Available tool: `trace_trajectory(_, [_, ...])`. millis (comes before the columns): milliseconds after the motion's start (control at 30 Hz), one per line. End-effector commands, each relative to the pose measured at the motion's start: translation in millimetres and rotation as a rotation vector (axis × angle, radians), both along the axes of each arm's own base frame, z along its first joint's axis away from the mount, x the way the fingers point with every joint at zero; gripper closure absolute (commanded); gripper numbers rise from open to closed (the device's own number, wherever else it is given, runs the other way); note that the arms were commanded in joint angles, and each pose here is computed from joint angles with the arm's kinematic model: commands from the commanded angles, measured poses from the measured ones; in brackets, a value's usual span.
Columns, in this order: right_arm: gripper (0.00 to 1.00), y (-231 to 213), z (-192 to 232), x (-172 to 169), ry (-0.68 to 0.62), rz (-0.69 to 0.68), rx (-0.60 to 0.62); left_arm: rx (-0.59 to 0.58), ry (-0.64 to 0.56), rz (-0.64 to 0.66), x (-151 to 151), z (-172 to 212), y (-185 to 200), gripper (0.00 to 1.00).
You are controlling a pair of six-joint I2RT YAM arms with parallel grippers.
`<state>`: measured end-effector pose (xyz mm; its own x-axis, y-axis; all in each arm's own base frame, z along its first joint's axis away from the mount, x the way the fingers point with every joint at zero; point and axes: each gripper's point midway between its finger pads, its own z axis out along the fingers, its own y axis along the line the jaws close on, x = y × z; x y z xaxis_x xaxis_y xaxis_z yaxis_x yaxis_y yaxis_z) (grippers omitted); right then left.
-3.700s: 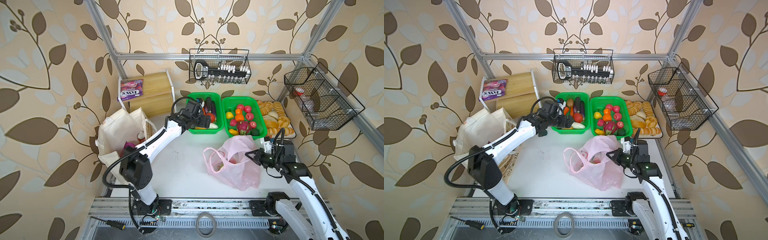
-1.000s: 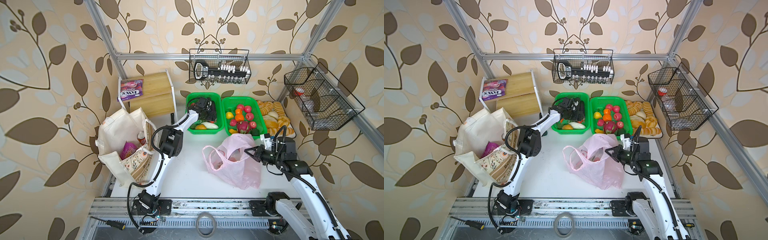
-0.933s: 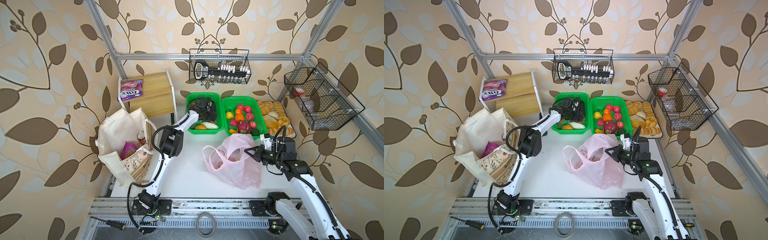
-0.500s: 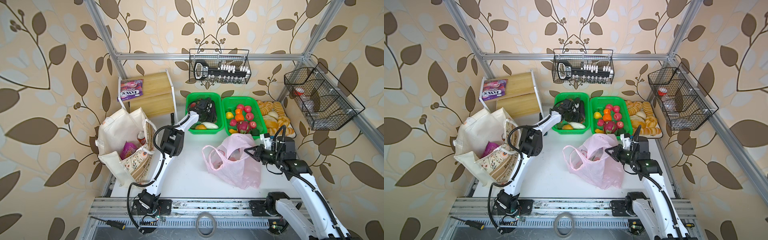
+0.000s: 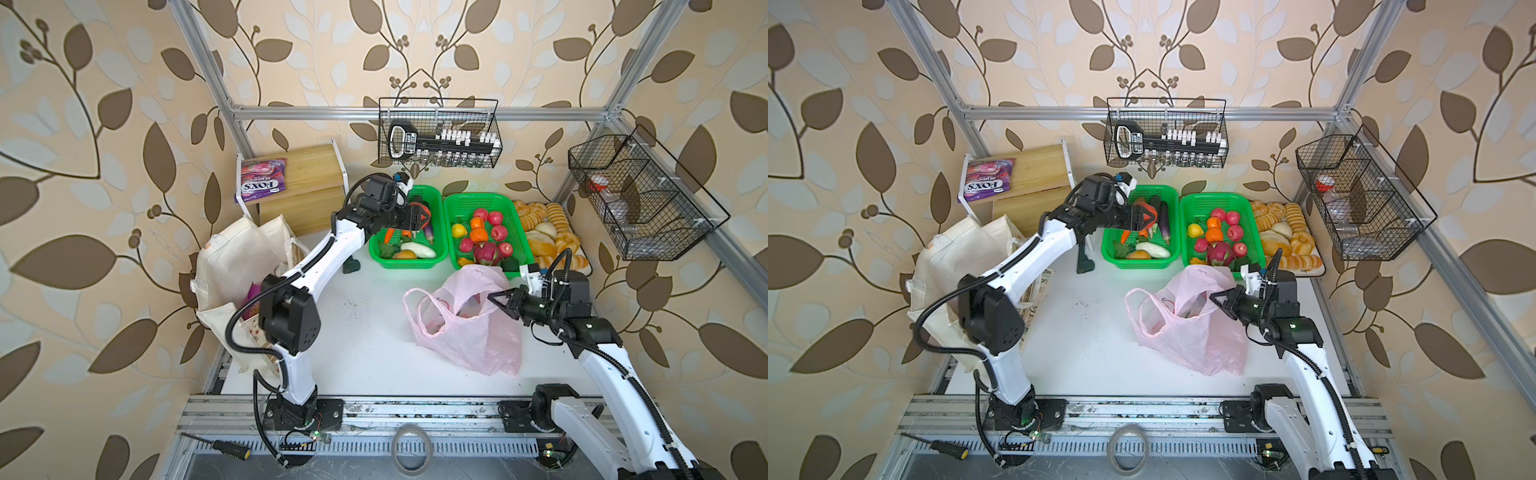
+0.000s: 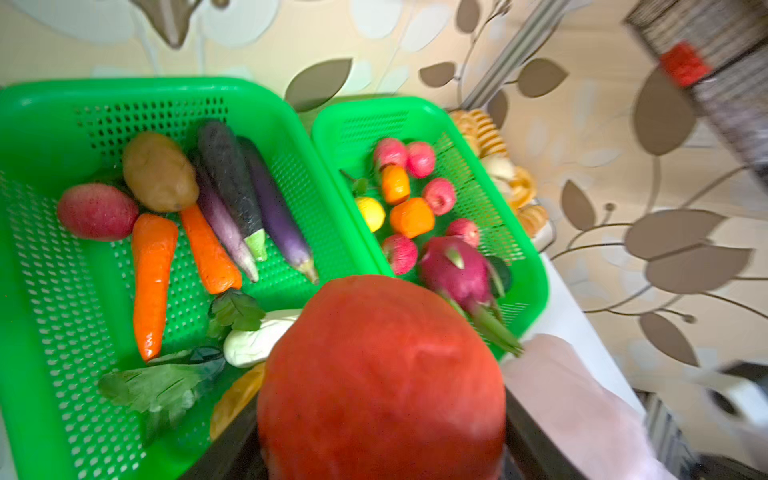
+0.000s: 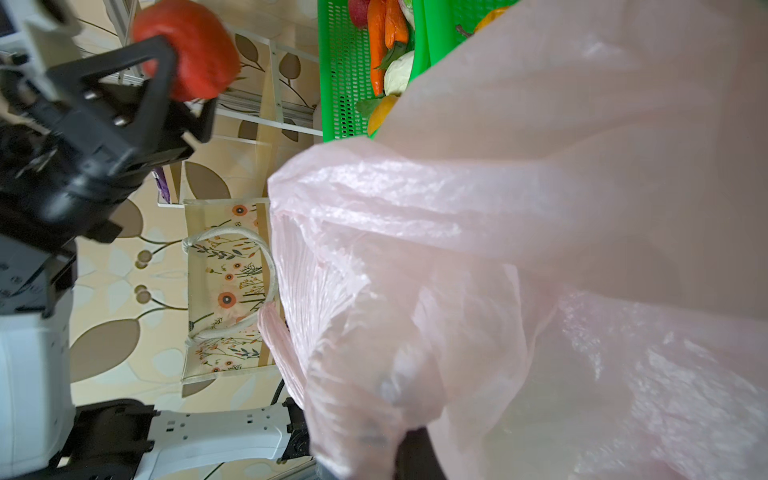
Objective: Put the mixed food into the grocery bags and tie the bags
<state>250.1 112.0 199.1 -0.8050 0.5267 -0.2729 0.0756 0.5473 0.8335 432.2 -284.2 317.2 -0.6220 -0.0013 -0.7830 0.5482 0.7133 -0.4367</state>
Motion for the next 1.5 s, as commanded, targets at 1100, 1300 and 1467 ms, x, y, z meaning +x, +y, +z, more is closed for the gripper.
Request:
trace_trajectory(1100, [1.0,10.5,14.7,-21.4,-0.029,0.069,0.055,0.302,0.097,-0.156,-135.9,-93.2,-103.1,0.38])
trace_trajectory(1300, [1.0,9.1,10.7,-18.7,-0.027,0.042,0.08,0.258,0.026,-0.128,-139.2,-72.6,-93.9,0.37])
trace_trajectory(1467, [1.0,-2.5,-4.8,-12.2,0.004,-0.023,0.026,0.132,-0.036,-0.237,-168.6,-33.5,-89.5,0.4])
